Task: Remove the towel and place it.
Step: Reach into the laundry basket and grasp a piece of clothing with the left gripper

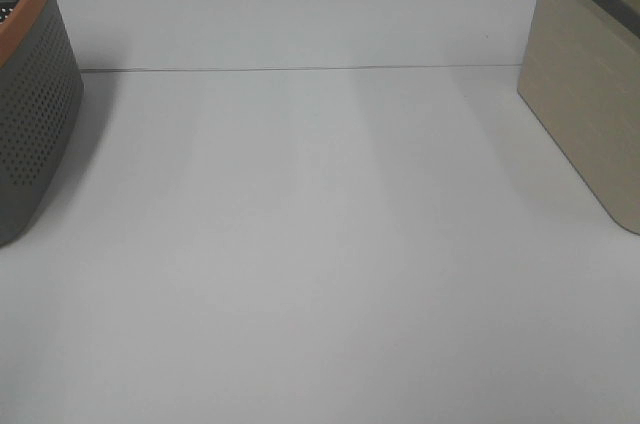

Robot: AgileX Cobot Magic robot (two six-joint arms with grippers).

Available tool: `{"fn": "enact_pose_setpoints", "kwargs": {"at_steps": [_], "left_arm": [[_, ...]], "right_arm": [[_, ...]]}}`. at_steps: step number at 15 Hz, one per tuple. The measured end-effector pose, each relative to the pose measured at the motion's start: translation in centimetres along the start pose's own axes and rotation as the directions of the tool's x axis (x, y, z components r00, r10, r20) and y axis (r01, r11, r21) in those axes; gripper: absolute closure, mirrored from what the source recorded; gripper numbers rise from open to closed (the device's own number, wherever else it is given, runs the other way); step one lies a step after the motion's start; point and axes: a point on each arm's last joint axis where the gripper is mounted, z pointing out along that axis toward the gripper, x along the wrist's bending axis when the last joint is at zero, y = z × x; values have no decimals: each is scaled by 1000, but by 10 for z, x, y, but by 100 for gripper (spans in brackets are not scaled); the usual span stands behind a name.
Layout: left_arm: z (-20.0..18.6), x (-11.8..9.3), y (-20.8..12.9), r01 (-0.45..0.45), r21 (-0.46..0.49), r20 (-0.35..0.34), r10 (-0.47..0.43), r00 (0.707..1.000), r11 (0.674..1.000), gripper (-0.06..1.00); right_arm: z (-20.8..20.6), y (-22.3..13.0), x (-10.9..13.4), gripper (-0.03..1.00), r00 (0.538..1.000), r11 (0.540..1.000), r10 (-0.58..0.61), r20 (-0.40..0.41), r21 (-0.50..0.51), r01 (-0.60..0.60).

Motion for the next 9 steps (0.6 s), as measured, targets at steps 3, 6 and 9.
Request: {"fn": "enact_pose_setpoints", "kwargs": {"at_steps": [3, 6, 9], "left_arm": [[0, 0, 0, 0, 0, 0, 0, 1000, 1000, 18], [0, 0, 0, 0, 0, 0, 0, 1000, 1000, 18], [0, 0, 0, 0, 0, 0, 0, 1000, 1000, 18]], "right_arm": [[0, 0, 0, 21, 1000, 1000, 0, 0, 0, 0], [0, 0, 0, 21, 1000, 1000, 0, 0, 0, 0], [0, 0, 0, 21, 1000, 1000, 0, 0, 0, 0]]}}
